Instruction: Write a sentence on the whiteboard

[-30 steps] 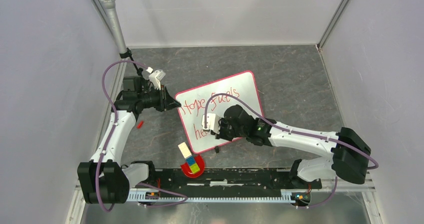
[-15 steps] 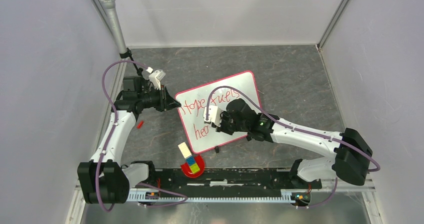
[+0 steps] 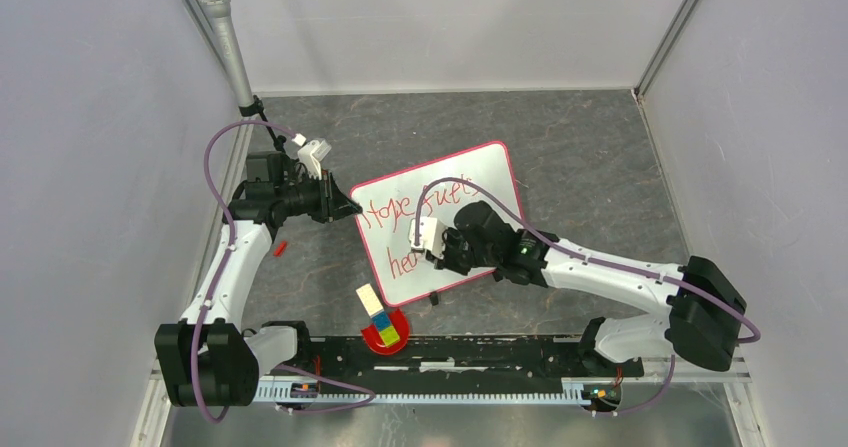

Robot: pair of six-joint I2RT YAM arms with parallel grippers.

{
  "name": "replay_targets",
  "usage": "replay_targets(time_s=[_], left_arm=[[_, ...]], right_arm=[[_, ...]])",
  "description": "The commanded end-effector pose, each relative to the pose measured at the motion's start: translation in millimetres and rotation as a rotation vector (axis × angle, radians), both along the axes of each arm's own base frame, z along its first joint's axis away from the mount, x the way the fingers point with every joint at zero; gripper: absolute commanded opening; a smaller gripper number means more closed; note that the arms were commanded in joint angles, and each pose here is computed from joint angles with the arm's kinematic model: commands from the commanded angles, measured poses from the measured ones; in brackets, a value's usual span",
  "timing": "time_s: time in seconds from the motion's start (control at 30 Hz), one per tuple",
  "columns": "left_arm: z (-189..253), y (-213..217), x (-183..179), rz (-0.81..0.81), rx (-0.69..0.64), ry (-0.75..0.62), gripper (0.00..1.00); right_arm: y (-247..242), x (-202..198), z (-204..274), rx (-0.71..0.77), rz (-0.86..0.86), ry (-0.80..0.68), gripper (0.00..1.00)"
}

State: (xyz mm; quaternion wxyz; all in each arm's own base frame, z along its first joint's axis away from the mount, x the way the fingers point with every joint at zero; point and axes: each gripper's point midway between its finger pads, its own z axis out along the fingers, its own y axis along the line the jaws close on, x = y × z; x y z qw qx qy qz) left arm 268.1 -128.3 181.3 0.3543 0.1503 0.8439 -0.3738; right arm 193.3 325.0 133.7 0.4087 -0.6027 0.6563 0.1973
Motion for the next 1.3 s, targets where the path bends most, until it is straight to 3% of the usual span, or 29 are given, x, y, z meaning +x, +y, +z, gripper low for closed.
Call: replay_targets(time_s=[0.0,0.37,0.7,1.27], left_arm=[[-5.9,-1.8,-8.7,-0.028,0.014,0.007,0.02],[-6.3,-2.7,-7.0,-0.029,0.007,0.019,0.02],[-5.5,-2.8,-8.1,-0.032,0.007,0.013,0.02],[-8.5,-1.9,-8.9,-0.030,0.016,0.013,0.03]], right_arm=[[-7.9,-6.1,-6.1,-0.016,0.013,-0.001,0.00],[-5.7,0.7,33.0,0.026,0.015,-0.069,0.00],[2.7,11.7,40.8,0.041,-0.005,-0.097,0.00],[-17.2,19.8,8.9,-0.028,-0.047,-0.093,0.00]])
